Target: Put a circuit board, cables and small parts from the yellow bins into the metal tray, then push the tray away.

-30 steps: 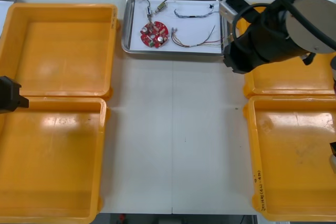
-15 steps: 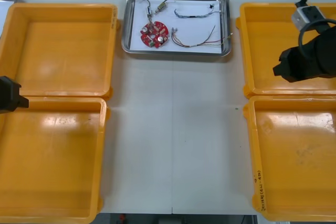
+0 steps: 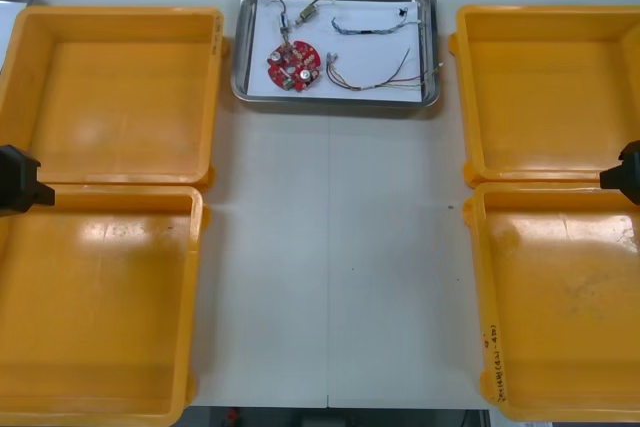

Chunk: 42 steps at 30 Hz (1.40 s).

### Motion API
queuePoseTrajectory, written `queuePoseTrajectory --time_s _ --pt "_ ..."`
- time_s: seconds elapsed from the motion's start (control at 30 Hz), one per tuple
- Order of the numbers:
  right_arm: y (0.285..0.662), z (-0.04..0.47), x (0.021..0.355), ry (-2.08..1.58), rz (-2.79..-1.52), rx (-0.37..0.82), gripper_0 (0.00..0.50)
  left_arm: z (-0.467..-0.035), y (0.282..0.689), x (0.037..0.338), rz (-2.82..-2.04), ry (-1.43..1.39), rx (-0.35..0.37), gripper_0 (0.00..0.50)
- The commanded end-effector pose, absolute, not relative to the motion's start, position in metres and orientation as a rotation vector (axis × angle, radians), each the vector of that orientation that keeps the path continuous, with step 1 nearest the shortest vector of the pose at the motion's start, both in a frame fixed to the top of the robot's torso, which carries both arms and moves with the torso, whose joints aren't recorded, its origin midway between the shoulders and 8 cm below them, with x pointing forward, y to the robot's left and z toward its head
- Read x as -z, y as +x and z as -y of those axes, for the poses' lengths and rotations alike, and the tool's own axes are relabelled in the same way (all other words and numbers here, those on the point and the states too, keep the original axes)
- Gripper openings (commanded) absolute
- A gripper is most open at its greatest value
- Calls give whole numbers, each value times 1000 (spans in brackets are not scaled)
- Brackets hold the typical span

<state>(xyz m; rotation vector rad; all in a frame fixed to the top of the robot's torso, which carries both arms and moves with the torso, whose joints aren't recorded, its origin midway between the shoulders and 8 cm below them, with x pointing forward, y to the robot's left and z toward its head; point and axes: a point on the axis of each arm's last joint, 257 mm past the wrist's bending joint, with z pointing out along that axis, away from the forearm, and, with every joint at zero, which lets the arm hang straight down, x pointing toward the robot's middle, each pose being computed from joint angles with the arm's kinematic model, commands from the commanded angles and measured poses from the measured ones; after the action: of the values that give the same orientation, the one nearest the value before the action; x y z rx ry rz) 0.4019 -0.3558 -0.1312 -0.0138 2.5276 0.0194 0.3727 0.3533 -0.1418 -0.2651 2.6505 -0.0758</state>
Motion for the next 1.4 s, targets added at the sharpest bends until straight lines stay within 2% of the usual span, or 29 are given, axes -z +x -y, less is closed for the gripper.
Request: queuePoseTrajectory --time_s 0.03,0.57,1.4 --pt "394 382 116 45 -2495 42 500 -367 368 130 -2637 -160 -12 500" --pt "384 401 116 108 -2493 53 500 -367 368 130 -2637 -160 -12 500" --pt "382 400 123 113 -2512 53 500 -367 368 130 -2637 -160 -12 500"
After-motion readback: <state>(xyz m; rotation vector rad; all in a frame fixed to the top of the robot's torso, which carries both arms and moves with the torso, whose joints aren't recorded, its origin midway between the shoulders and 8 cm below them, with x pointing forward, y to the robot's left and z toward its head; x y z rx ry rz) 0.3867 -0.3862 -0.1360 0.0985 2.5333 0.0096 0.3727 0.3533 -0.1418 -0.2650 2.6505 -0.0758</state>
